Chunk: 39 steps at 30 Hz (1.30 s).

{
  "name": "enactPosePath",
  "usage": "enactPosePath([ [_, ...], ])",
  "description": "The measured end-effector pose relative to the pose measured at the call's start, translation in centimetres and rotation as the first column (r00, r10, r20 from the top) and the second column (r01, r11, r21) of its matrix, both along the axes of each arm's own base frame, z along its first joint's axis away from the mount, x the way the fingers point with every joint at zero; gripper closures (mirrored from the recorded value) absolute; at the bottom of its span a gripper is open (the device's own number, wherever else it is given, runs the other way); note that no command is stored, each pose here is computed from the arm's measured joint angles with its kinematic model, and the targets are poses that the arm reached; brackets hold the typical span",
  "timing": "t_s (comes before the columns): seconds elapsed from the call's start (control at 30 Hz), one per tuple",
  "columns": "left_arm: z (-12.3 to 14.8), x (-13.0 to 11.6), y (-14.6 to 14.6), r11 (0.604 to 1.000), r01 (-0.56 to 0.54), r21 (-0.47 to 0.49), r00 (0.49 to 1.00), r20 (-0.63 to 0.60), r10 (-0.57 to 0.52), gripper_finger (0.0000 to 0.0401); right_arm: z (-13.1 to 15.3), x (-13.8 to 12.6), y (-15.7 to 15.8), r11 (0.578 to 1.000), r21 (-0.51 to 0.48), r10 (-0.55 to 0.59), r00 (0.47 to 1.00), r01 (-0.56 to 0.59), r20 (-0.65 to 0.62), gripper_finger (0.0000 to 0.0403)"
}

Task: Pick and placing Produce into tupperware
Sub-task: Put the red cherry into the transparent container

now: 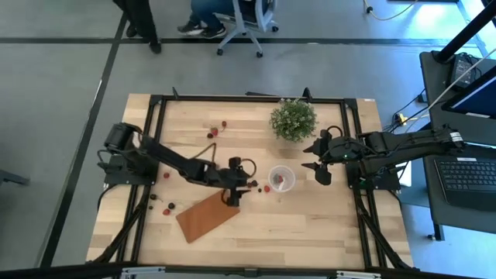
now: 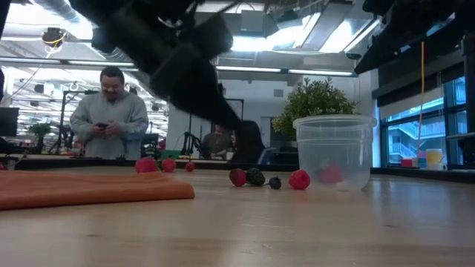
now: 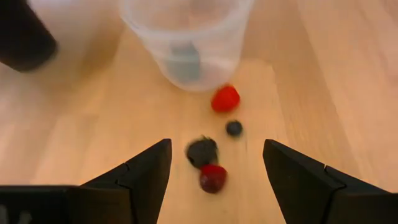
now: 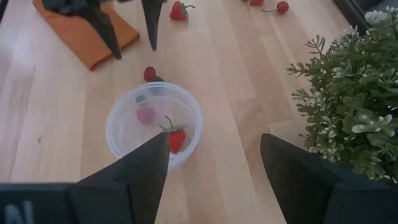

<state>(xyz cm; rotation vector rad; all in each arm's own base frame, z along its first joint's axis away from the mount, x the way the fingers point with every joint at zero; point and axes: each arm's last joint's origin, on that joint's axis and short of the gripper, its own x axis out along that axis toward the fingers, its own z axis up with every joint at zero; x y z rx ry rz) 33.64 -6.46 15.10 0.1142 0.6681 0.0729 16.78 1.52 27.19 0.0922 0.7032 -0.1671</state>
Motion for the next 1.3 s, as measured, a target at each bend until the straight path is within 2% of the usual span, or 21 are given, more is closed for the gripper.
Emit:
enactPosePath([
  [0.23, -2.4, 0.7, -0.6, 0.998, -0.038, -0.040, 0.997, -0.062, 0.035, 0.0182, 0.0, 0.0, 0.0, 1.000, -0.001, 0.001, 1.000, -0.001, -0.001, 0.0149],
  [0.4, -2.7, 0.7, -0.2, 0.996, -0.067, -0.058, 0.996, -0.071, 0.063, 0.0197, 0.0, 0.0, 0.0, 1.000, -0.002, 0.002, 1.000, -0.002, -0.001, 0.0149],
  [0.93, -3.6, 0.8, 0.4, 0.994, -0.068, -0.088, 0.992, -0.109, 0.058, 0.0199, 0.0, 0.0, 0.0, 1.000, -0.001, 0.001, 1.000, -0.001, -0.001, 0.0149],
  [1.3, -4.7, 2.1, 0.3, 0.991, -0.084, -0.102, 0.992, -0.107, 0.073, 0.0199, 0.0, 0.0, 0.0, 1.000, 0.000, 0.001, 1.000, -0.001, 0.002, 0.0149],
])
